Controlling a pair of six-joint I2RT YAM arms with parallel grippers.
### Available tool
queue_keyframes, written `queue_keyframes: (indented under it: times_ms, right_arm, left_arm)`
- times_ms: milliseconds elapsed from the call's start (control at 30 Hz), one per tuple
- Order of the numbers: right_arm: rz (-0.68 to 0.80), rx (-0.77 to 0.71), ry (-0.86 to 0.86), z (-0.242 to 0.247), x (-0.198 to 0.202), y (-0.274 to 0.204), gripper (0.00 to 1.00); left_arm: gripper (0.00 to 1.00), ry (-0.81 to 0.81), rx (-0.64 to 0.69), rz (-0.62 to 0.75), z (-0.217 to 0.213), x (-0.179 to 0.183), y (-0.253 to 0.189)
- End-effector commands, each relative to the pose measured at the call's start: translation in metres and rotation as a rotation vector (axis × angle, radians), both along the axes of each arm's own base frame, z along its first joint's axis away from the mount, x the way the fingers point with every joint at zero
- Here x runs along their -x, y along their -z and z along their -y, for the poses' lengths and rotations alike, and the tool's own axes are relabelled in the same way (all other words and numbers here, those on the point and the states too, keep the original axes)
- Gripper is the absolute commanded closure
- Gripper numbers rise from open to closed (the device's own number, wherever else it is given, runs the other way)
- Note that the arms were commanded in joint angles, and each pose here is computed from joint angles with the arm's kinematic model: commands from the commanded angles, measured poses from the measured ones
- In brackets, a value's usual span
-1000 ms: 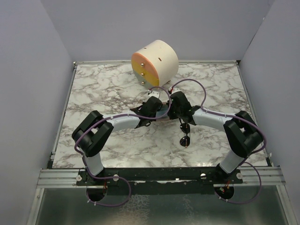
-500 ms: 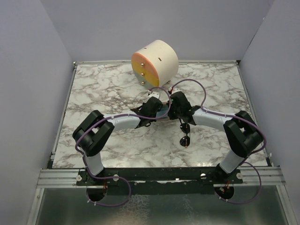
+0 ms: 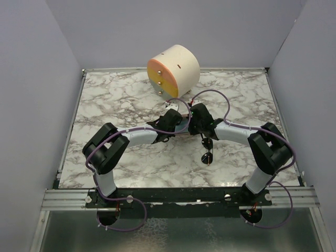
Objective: Organize the sunglasses
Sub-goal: Place the glasses cleaning cloth in the sunglasses case.
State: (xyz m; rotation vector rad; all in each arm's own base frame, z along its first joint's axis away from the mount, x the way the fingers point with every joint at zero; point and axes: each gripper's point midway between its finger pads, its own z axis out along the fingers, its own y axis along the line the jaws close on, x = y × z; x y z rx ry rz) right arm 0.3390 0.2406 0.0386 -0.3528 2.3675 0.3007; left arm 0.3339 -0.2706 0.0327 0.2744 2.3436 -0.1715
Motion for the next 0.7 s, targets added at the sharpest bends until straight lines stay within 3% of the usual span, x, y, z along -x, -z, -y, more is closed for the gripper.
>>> queue_keyframes:
  times_ms: [0, 667]
  right_arm:
    - [-0.005, 0.025, 0.010, 0.0035, -0.0033, 0.0043, 0.99]
    - [-0.019, 0.040, 0.009, 0.0050, -0.0018, 0.0092, 0.99]
  left_arm:
    - [1.00, 0.012, -0.003, -0.025, 0.0006, 0.0045, 0.0062]
    - [1.00, 0.003, -0.001, -0.061, 0.0016, 0.0108, 0.0080]
